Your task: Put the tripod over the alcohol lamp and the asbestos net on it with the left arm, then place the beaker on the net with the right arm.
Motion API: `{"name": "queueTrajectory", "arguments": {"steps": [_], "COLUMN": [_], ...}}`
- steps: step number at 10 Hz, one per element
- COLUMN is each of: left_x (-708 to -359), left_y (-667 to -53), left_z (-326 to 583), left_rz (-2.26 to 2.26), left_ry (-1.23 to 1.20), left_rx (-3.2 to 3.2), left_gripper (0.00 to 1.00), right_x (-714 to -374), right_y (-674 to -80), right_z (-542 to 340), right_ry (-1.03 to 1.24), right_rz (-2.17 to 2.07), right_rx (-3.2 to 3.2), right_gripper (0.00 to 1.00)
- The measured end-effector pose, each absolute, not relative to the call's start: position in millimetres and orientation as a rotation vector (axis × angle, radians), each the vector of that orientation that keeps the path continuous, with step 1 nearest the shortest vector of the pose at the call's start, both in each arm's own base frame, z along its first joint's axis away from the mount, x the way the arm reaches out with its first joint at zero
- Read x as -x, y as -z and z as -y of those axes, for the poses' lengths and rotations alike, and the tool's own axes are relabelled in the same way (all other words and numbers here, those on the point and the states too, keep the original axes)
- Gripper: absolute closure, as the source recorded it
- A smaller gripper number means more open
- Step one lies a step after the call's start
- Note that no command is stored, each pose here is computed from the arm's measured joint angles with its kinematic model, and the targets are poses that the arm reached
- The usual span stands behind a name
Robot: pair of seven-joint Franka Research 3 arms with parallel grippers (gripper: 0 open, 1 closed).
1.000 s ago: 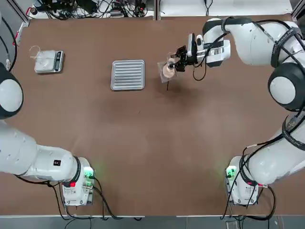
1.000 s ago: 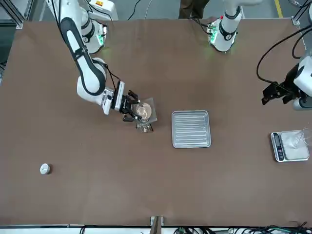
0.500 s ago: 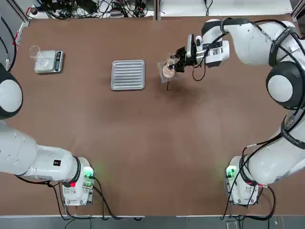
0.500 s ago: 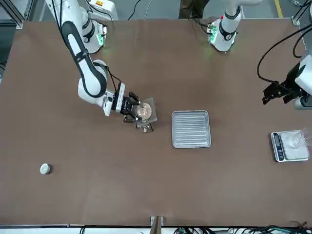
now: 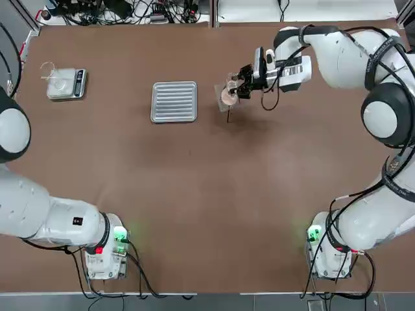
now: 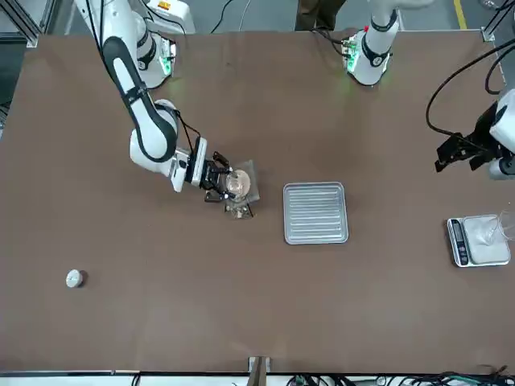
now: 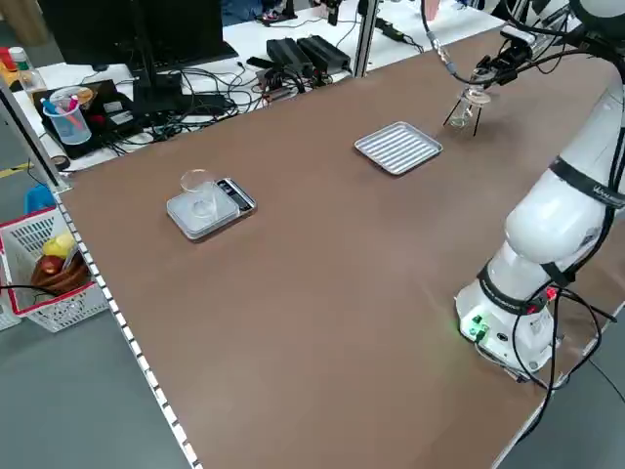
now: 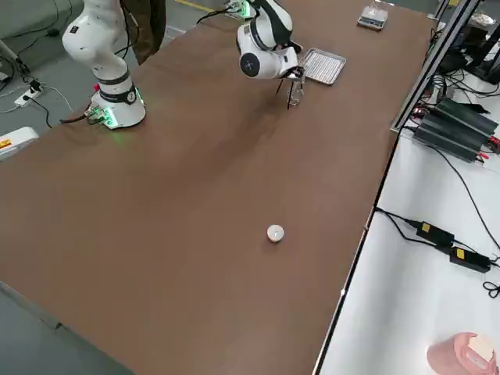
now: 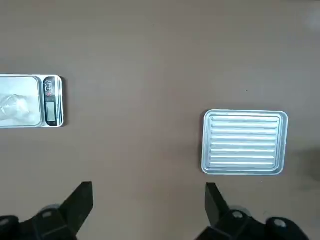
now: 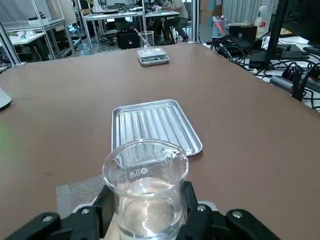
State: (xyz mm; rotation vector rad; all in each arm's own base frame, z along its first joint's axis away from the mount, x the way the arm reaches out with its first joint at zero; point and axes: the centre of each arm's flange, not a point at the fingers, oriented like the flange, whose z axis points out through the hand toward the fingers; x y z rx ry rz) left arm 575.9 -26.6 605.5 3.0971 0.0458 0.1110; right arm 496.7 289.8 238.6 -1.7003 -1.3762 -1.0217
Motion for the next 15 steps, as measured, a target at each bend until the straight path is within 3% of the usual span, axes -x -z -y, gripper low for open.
{"name": "queueTrajectory", "arguments": {"steps": [11,15], "left_x": [-569.3,-569.4], "left_y": [-621.5,-625.1], "left_z": [53.2,53.9], "left_rz": [0.045,0.048], "left_ry": [-0.116,-0.128], "left_rx": [-3.117,-3.116], "left_gripper": [0.01,0.01], "right_x": [-495.8,-496.3], "right_y": [-237.9,-238.5], "right_z": [-295.1,-295.3], "right_ry": [1.024,1.026], "right_rz": [1.362,1.362], "right_rx": [1.699,1.699], "right_gripper": [0.41,0.27]}}
